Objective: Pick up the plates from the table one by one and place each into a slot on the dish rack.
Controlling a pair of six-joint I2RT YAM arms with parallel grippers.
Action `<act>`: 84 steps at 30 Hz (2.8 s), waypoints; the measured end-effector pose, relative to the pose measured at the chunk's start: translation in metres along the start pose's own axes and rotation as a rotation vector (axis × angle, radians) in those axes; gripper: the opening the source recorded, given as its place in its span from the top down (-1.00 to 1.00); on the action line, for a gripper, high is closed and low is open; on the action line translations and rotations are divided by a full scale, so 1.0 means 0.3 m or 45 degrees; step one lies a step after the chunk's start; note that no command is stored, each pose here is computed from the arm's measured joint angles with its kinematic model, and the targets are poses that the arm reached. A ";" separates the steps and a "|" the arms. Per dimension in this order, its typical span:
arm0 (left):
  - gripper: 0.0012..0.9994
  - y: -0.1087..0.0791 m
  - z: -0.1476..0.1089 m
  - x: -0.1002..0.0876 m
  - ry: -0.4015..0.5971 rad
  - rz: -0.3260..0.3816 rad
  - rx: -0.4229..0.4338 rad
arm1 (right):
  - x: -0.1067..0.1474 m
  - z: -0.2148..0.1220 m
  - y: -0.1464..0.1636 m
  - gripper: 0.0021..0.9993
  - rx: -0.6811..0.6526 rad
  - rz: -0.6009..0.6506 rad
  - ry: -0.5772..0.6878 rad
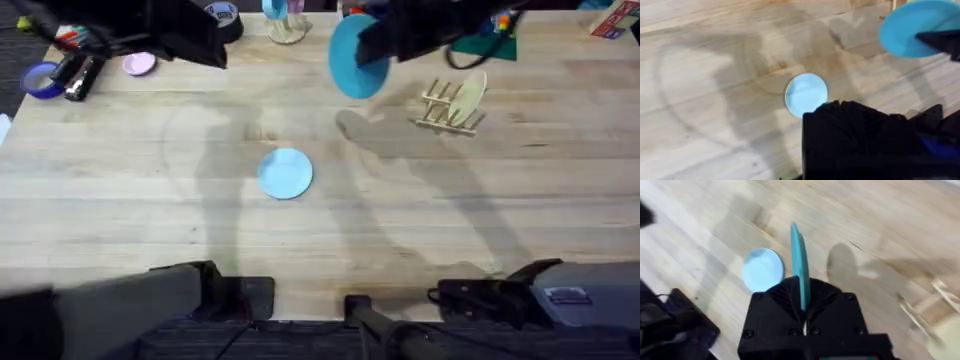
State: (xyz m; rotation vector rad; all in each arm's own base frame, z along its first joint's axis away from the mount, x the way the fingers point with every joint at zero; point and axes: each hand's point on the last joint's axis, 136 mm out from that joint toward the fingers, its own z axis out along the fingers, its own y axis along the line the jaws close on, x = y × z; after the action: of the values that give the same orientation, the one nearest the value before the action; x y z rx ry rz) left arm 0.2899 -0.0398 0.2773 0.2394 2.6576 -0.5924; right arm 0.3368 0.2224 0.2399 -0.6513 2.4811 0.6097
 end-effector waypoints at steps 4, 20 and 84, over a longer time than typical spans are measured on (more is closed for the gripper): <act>0.92 -0.051 -0.084 0.054 -0.051 0.032 -0.039 | 0.031 -0.121 -0.013 0.95 0.116 -0.028 -0.028; 0.92 -0.026 -0.203 0.184 -0.060 -0.011 -0.302 | 0.172 -0.450 -0.153 0.95 0.639 0.088 -0.094; -0.99 0.002 -0.211 0.251 0.037 -0.096 -0.378 | 0.182 -0.577 -0.265 0.94 0.905 0.728 -0.398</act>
State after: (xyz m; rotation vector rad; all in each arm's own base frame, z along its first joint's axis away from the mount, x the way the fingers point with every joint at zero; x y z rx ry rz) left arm 0.2000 -0.0057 0.2977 0.0625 2.7481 -0.2118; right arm 0.2786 0.0510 0.3203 0.4031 2.3304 -0.0212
